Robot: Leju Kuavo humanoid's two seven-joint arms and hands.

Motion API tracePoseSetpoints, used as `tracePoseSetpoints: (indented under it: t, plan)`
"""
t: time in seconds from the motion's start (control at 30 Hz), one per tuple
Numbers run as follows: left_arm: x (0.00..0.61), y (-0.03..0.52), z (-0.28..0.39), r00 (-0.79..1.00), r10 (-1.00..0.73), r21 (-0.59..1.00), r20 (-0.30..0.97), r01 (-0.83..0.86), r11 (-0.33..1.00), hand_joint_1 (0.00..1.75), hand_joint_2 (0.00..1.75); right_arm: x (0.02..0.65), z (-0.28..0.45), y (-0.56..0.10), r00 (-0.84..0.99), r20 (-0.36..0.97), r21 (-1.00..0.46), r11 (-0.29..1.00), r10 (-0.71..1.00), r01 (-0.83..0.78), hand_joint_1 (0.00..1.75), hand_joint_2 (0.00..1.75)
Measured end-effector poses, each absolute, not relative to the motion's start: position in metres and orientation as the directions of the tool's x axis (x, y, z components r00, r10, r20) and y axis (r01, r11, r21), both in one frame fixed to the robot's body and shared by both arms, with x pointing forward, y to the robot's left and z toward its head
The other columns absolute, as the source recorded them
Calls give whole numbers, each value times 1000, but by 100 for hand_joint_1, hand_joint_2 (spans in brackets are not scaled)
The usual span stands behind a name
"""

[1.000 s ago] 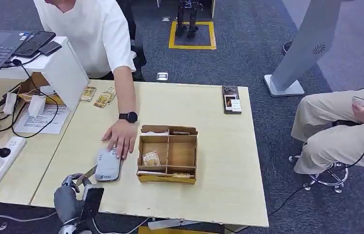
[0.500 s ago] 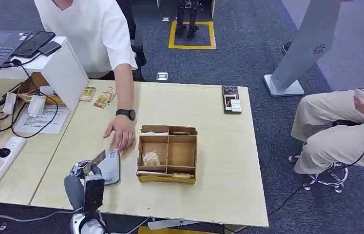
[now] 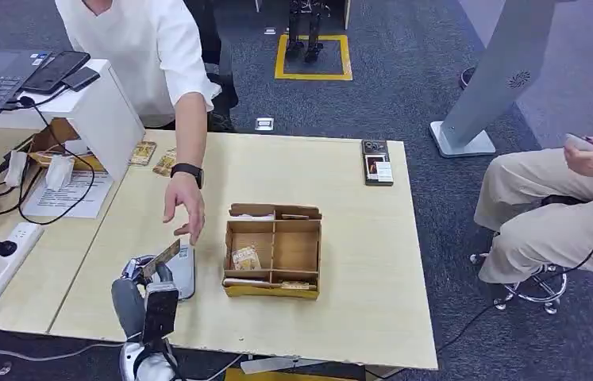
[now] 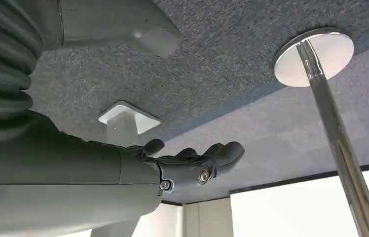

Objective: Pass the card to the sensor for recognition and then transmit it.

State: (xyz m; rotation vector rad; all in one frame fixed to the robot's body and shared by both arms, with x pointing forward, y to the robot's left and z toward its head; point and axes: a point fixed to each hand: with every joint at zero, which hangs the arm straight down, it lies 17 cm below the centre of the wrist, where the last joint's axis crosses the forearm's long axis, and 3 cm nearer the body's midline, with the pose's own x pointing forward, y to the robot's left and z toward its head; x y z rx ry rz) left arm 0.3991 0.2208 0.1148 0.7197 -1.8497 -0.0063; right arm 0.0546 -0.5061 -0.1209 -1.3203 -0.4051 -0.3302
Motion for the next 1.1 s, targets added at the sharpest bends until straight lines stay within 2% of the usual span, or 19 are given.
tracePoseSetpoints:
  t: [0.63, 1.1]
  plan:
    - [406, 222, 113, -189, -469, 341, 863, -467, 816, 175, 175, 62, -124, -501, 889, 456, -867, 242, 32, 436, 0, 175]
    - [449, 216, 135, -215, -404, 269, 889, -471, 840, 175, 175, 73, -127, -496, 887, 459, -863, 265, 58, 430, 0, 175]
